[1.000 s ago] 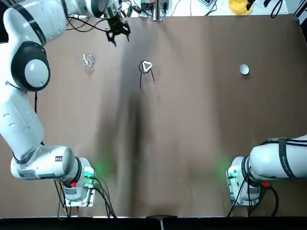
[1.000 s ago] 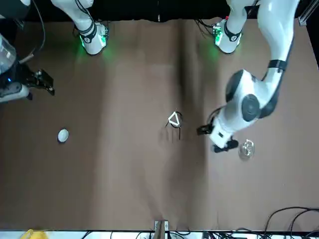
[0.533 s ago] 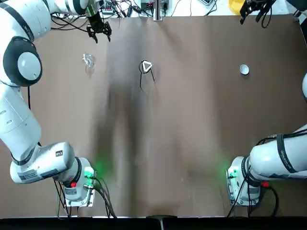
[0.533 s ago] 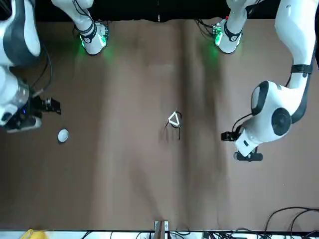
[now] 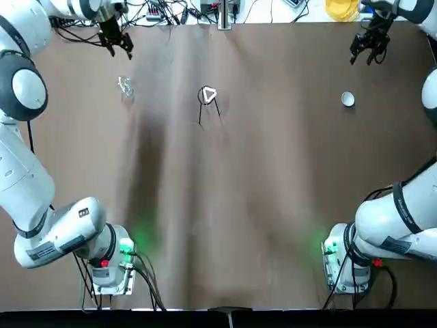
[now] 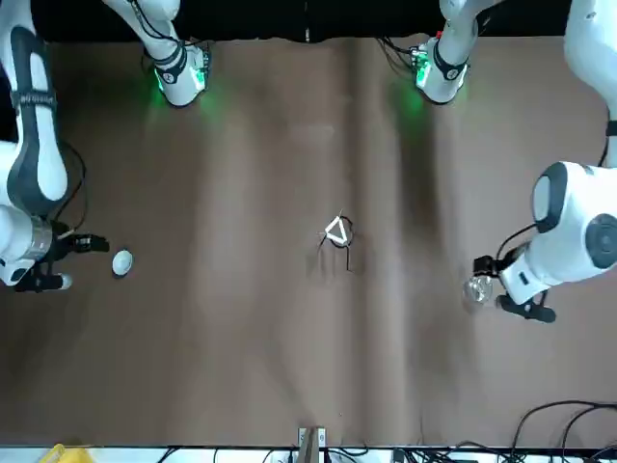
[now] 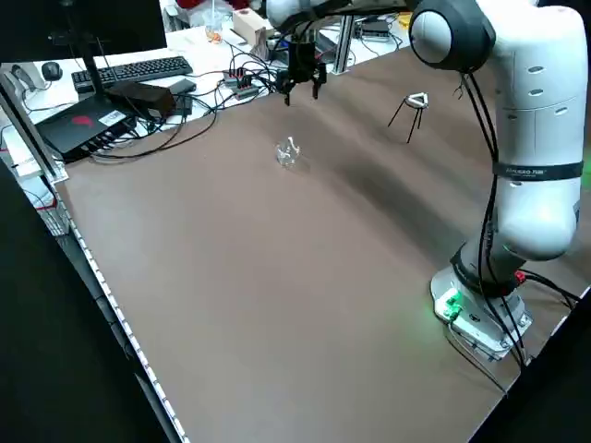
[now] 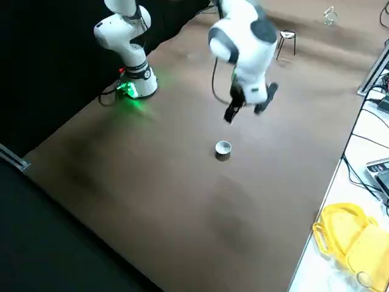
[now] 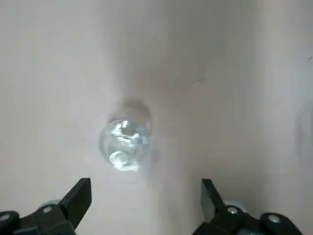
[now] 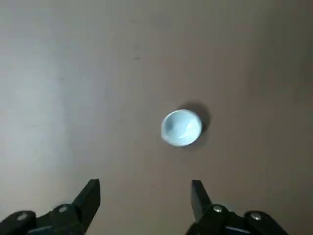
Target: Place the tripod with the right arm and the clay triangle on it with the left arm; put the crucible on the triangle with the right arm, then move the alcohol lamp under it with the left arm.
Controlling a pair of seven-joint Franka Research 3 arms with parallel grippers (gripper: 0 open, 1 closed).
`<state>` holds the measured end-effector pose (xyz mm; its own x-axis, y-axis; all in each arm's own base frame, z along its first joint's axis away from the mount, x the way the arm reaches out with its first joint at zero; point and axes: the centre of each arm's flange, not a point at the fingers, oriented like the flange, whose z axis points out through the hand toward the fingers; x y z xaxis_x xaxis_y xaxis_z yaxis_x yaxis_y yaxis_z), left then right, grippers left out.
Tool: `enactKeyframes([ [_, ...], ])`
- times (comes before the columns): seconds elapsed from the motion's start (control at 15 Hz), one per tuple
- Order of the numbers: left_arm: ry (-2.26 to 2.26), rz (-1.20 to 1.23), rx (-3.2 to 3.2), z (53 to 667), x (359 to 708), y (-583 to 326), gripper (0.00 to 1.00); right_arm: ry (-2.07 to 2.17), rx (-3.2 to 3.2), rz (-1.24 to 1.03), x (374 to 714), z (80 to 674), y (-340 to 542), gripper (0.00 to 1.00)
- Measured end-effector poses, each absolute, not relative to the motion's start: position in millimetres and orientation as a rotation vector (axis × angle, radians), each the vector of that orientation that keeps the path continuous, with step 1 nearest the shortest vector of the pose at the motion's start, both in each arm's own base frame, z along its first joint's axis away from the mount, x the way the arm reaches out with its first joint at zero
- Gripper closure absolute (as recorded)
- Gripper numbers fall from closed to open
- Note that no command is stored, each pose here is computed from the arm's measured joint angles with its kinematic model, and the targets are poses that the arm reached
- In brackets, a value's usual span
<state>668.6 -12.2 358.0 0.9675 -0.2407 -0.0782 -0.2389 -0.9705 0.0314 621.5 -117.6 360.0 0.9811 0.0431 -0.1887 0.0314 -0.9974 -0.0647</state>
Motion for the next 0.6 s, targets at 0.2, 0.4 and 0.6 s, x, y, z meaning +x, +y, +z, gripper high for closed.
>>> enactKeyframes([
  [0.2, -0.521, -0.120, 3.068, 359, 669, 29, 0.01, -0.117, -3.044, 0.291, 610, 316, -156, 0.18],
  [0.4, -0.647, -0.106, 3.041, 362, 667, 60, 0.01, -0.201, -3.007, 0.341, 599, 287, -178, 0.22],
  [0.6, -0.795, -0.074, 3.006, 368, 668, 83, 0.01, -0.271, -2.975, 0.369, 593, 267, -191, 0.22],
])
